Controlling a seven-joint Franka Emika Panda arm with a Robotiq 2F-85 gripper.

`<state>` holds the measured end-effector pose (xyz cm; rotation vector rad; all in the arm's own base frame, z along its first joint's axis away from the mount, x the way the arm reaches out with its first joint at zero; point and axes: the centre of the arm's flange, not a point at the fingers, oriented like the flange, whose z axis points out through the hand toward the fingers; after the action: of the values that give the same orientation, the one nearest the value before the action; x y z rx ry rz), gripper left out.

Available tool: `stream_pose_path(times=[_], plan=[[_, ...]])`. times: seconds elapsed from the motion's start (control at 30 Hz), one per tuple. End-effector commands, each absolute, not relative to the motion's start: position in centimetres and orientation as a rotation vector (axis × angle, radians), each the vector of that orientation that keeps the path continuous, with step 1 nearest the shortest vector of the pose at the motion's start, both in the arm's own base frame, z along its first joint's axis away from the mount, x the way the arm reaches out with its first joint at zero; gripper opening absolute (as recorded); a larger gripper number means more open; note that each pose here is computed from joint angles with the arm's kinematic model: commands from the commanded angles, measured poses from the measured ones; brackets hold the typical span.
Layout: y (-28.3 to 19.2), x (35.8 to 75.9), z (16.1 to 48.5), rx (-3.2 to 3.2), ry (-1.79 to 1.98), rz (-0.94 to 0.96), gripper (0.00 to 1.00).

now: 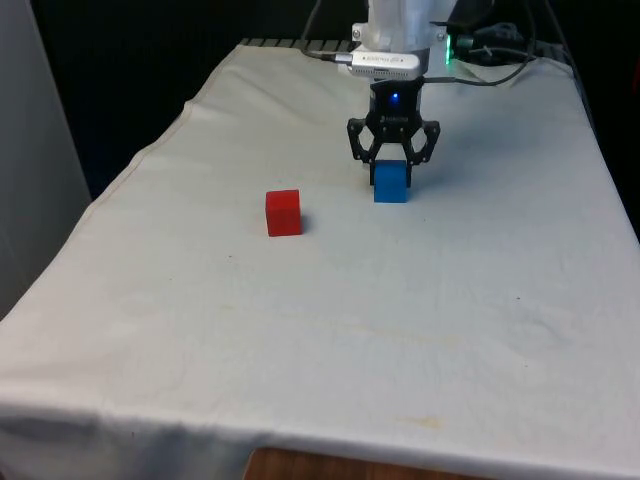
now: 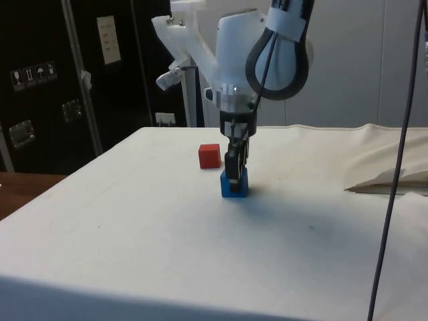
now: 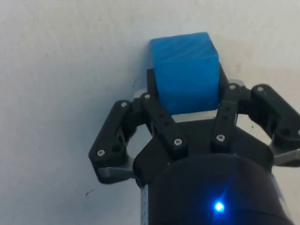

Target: Stack the two cubes.

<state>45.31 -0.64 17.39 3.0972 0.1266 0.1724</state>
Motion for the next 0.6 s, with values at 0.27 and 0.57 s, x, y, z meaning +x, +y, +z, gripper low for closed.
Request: stream_pose_path(times=[0.27,0.57], plan=[[-0.6,45.3,17.2,3.098,0.130,0.182,0.00],[-0.8,45.9,19.3,3.098,0.121,0.191,0.00]])
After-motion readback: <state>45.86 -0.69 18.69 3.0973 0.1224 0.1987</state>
